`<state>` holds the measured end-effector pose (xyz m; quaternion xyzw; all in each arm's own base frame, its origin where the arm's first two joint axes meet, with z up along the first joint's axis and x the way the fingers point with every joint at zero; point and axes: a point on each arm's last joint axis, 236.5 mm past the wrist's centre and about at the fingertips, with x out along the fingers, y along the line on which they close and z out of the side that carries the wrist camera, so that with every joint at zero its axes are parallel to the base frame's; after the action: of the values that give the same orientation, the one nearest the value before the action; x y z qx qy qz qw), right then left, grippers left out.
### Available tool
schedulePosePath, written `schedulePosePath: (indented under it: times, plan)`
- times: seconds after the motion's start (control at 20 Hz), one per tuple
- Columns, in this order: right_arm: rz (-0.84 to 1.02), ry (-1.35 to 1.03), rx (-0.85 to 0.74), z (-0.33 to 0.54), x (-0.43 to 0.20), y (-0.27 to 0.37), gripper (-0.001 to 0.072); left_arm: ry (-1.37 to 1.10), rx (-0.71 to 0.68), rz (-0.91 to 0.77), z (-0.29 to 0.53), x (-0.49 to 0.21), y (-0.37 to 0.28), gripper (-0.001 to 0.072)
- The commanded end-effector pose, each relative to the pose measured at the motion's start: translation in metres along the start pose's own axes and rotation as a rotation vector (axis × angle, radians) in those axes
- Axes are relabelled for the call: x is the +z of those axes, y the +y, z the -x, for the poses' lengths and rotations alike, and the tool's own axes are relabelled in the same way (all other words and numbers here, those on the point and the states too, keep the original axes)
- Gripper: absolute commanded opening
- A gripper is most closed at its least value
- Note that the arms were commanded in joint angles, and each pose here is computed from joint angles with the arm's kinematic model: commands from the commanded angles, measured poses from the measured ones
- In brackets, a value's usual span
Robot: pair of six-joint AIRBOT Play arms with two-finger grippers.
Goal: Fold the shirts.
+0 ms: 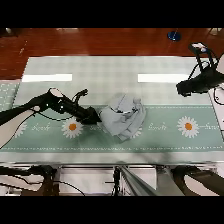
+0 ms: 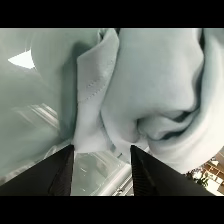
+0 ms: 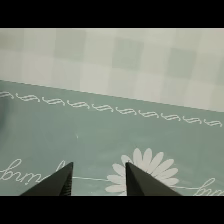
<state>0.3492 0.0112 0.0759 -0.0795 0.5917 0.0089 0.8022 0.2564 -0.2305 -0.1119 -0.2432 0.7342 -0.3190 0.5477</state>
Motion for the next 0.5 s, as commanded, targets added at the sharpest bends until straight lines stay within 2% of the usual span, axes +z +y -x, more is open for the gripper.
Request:
schedulePosePath:
  times: [0.0, 0.25, 0.3, 0.45]
  plan:
    - [-0.004, -0.001, 0.000, 0.000, 0.000, 0.000, 0.0379, 0.003, 0.017, -0.003, -0.002, 0.004, 0.002, 0.0499]
    - [-0.011, -0.001, 0.000, 0.000, 0.000, 0.000, 0.0379, 0.035, 0.024, -0.010, -0.012, 0.013, -0.008, 0.0487]
    - [-0.011, 0.000, 0.000, 0.000, 0.000, 0.000, 0.0379, 0.043, 0.020, -0.012, -0.013, 0.013, -0.009, 0.0301]
    - [-0.011, -0.001, 0.000, 0.000, 0.000, 0.000, 0.0379, 0.063, 0.017, -0.004, -0.017, 0.011, -0.006, 0.0085]
